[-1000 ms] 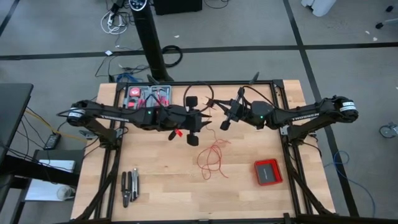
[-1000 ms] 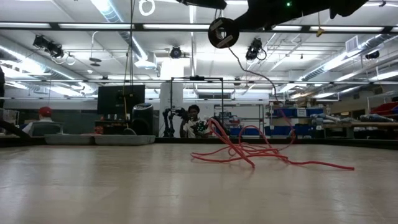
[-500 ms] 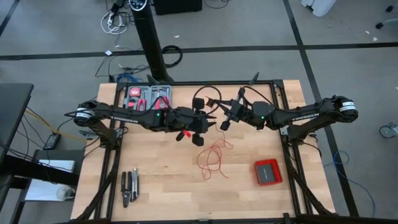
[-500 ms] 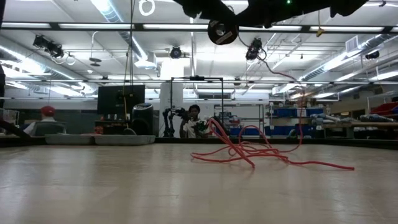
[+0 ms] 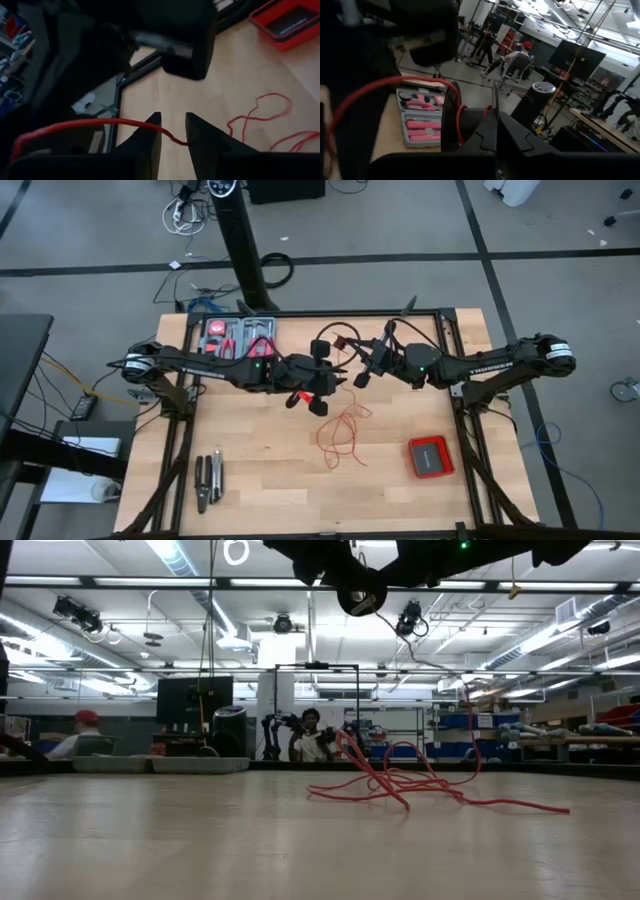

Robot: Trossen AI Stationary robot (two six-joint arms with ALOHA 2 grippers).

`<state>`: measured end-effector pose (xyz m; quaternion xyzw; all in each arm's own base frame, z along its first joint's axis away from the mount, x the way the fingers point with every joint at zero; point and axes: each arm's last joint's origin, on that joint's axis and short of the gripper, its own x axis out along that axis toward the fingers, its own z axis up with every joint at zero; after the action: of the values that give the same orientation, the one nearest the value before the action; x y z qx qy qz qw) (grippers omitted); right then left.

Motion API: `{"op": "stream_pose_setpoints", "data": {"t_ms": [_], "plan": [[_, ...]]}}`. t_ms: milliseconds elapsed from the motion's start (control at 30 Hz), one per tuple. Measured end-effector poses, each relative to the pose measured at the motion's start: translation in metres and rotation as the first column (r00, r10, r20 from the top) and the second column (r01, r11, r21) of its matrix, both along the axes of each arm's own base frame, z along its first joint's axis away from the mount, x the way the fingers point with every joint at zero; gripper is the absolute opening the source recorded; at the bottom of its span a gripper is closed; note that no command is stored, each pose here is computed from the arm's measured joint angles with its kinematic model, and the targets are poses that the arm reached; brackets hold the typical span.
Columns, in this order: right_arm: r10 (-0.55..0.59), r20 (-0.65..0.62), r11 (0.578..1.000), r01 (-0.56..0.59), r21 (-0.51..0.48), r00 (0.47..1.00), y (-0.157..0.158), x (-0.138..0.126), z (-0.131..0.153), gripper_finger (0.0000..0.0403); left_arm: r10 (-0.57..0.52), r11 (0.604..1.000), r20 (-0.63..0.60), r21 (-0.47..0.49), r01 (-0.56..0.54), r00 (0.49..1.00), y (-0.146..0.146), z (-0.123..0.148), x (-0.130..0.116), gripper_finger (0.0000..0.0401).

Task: Coil cords
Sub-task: Coil the red wire onto the spool

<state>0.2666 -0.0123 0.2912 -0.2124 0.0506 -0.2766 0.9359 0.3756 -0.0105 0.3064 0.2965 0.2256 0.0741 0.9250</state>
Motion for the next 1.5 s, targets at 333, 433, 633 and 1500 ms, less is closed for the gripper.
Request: {"op": "stream_pose_setpoints", "data": {"t_ms": [333, 433, 633, 1500], "plan": [[0.000, -0.007, 1.000, 0.000, -0.008, 1.000, 0.000, 0.000, 0.000, 0.0001, 0.001, 1.000, -0.085, 0.007, -0.001, 0.996, 0.000, -0.007, -0.003, 0.0090], [0.000, -0.007, 1.000, 0.000, -0.008, 1.000, 0.000, 0.000, 0.000, 0.0001, 0.001, 1.000, -0.094, 0.007, 0.000, 0.996, 0.000, -0.008, -0.004, 0.0090], [0.000, -0.010, 1.000, 0.000, -0.008, 1.000, 0.000, 0.000, 0.000, 0.0001, 0.018, 1.000, -0.150, 0.003, -0.018, 0.989, 0.000, -0.003, -0.006, 0.0090], [-0.068, 0.030, 0.998, 0.068, 0.014, 0.997, 0.000, -0.001, 0.002, 0.0001, -0.005, 0.994, -0.034, -0.107, 0.001, 0.999, -0.008, 0.009, 0.001, 0.0056]]}}
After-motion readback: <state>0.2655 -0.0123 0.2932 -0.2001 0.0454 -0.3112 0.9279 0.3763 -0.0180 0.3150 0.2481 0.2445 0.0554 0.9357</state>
